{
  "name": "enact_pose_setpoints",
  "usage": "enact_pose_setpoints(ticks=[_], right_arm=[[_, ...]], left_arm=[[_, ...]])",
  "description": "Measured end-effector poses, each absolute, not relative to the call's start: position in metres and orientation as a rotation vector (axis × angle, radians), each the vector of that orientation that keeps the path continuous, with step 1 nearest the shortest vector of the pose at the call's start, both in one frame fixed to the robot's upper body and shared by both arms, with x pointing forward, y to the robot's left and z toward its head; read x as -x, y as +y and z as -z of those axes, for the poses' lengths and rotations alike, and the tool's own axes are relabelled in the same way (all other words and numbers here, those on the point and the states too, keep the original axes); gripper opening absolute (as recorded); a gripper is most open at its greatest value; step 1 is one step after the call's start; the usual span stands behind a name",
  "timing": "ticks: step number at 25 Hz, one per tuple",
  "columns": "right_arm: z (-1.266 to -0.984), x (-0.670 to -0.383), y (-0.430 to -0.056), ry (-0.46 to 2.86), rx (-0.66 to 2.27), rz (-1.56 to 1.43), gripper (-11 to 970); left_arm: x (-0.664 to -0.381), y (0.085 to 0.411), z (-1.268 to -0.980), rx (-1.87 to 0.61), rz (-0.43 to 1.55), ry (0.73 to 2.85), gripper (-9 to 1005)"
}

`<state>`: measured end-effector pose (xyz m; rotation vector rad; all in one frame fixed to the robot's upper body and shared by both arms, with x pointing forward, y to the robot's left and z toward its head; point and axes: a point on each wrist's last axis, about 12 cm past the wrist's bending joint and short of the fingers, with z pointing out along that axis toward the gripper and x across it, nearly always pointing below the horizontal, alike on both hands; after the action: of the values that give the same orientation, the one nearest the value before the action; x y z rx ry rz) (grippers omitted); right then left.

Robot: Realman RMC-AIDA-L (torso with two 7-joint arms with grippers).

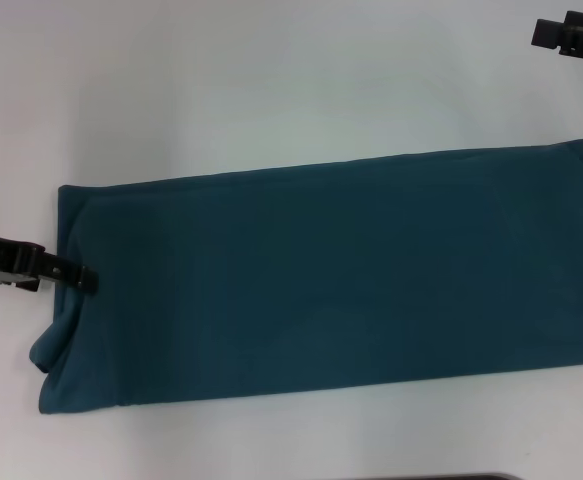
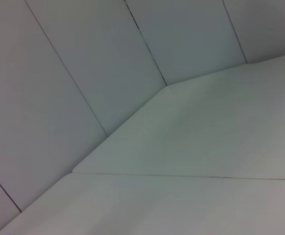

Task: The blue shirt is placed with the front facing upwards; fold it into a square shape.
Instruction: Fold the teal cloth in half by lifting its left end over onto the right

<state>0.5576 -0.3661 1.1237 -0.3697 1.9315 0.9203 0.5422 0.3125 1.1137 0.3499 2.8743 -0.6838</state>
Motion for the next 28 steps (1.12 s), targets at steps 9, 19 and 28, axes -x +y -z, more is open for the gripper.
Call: enact_pose_setpoints(ticks=[9, 19, 28], right_arm=[[-1.124, -0.558, -0.366, 1.931, 0.371, -0.919, 942], [-1.124, -0.557, -0.367, 1.924, 0.369, -0.919, 942], [-1.124, -0.556, -0.368, 1.923, 0.368, -0.916, 942]], left_arm=[[-0.542, 0.304, -1.112, -0.376, 0.689, 2.895, 906], [-0.542, 0.3, -1.109, -0.369, 0.709, 2.902, 906], [-0.543, 0.292, -1.107, -0.405, 0.721, 2.905, 906]])
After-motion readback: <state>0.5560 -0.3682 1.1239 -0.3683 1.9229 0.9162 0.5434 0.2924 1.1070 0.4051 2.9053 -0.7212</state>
